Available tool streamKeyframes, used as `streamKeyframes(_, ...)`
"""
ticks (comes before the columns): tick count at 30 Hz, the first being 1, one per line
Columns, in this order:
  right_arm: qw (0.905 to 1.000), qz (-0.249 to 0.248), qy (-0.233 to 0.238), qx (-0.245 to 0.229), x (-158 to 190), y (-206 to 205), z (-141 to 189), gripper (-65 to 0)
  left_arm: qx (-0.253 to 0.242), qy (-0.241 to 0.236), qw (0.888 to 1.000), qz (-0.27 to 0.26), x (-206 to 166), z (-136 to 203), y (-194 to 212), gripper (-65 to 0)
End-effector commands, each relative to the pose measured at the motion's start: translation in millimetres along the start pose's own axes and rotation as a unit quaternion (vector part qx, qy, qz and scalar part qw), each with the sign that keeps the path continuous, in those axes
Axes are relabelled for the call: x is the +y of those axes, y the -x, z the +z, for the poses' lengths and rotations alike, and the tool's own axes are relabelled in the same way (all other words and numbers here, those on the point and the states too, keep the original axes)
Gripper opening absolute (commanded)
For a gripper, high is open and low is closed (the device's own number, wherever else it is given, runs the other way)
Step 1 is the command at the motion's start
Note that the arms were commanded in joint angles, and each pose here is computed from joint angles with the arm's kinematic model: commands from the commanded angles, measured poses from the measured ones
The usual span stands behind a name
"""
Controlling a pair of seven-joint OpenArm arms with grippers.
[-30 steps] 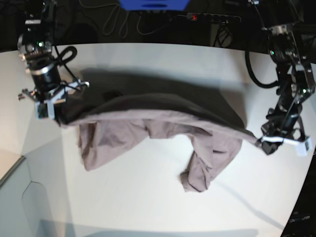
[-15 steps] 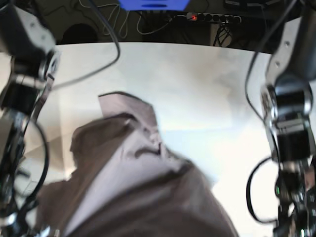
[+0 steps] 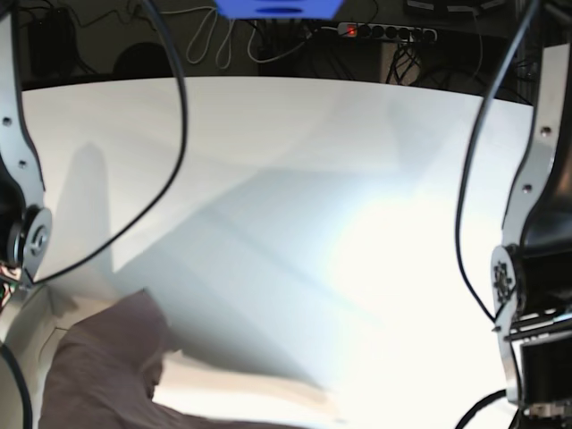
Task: Layout the t-shirt on the table in an organized manner, then fold the t-shirt properly
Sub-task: 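Lift the shirt with both grippers and swing it down flat onto the table, then drag the right gripper outward to stretch the shirt corner taut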
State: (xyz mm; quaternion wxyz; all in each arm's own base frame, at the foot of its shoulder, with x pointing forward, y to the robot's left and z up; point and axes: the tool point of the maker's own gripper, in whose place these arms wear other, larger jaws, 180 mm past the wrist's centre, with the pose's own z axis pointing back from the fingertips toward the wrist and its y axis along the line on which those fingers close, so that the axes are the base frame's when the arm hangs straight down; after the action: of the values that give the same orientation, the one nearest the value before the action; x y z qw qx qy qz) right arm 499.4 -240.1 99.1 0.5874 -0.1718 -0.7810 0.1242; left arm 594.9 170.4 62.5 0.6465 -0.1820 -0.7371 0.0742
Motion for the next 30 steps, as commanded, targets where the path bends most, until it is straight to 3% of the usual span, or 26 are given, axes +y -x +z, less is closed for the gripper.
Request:
streamKeyframes(1,0.9998,0.009,0.007,-0.016,-6.2,-5.8,5.7,-65.0,-0.039,0.011,0.999,-0.003,-10.0,2.2,-33.8,-64.9)
streamKeyframes(8,0.9946,0.04,-0.059,0.076,62.8,103.5,69.5,-65.0,0.014,-0.027,0.999,-0.018,40.9,27.3,44.4,-64.9)
streamKeyframes(13,0.9788,-0.008,-0.093,0.182,111.1,196.0,145.5,-65.0,0.093,-0.056,0.993,-0.04,83.1,85.5,141.4,-64.9)
streamKeyframes(18,0.9478,-0.056,-0.119,0.291,150.4,268.5,222.0,-65.0,0.159,-0.117,0.98,-0.015,135.3,167.6,218.7,-64.9)
streamKeyframes(21,0.9237,-0.081,-0.14,0.348,177.4,297.7,271.7,-65.0,0.205,-0.16,0.965,0.0,164.3,224.0,264.4,-64.9)
streamKeyframes(25,0.8905,-0.108,-0.16,0.412,205.5,322.3,334.1,-65.0,0.255,-0.216,0.942,0.028,192.4,292.2,312.4,-64.9)
streamKeyframes(30,0.8578,-0.13,-0.175,0.465,227.6,335.2,390.7,-65.0,0.283,-0.258,0.922,0.053,206.8,341.4,339.8,-64.9)
